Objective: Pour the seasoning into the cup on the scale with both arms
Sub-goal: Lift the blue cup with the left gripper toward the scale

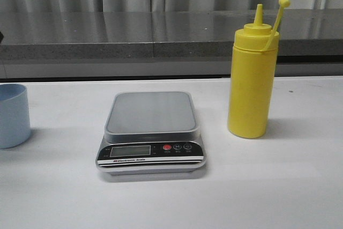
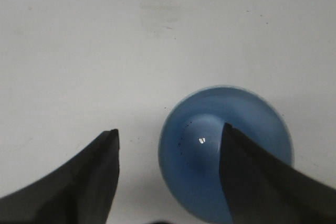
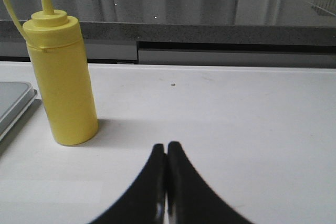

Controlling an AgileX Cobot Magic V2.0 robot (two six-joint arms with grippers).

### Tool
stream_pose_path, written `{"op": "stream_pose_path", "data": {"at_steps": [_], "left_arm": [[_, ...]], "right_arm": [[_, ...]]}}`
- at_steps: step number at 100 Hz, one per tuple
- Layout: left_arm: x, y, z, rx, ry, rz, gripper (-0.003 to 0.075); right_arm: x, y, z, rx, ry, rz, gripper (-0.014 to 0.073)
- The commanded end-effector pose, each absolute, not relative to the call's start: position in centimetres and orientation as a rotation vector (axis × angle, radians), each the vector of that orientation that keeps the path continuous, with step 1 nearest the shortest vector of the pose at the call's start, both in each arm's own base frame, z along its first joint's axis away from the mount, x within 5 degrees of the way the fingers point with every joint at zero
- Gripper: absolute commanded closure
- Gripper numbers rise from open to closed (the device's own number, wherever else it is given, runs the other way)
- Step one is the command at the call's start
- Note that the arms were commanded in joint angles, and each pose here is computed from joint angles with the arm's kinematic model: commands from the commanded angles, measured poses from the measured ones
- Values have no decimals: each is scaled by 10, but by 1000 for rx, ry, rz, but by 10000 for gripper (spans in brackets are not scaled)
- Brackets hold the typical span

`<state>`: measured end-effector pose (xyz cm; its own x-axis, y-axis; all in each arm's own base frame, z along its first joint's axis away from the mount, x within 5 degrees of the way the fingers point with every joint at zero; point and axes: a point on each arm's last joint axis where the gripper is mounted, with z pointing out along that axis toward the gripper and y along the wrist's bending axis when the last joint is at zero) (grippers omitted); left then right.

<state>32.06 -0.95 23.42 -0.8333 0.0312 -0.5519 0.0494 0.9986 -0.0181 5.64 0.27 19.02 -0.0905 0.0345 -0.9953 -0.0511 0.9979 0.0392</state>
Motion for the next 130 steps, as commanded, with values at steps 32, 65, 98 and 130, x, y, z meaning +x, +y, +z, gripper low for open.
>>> {"op": "stream_pose_path", "data": {"at_steps": [32,65,98,130], "left_arm": [[337,-10,224,26,2545,-54,313],[337,-10,224,25,2541,-53,617],[336,-11,229,19,2532,-67,740],[339,-20,298,-14,2530,-190,740]], "right_arm": [[54,3,206,-19,1536,66,662],[54,3,206,-19,1536,66,662],[54,3,206,-19,1536,66,662],[54,3,206,-19,1536,66,662]]}}
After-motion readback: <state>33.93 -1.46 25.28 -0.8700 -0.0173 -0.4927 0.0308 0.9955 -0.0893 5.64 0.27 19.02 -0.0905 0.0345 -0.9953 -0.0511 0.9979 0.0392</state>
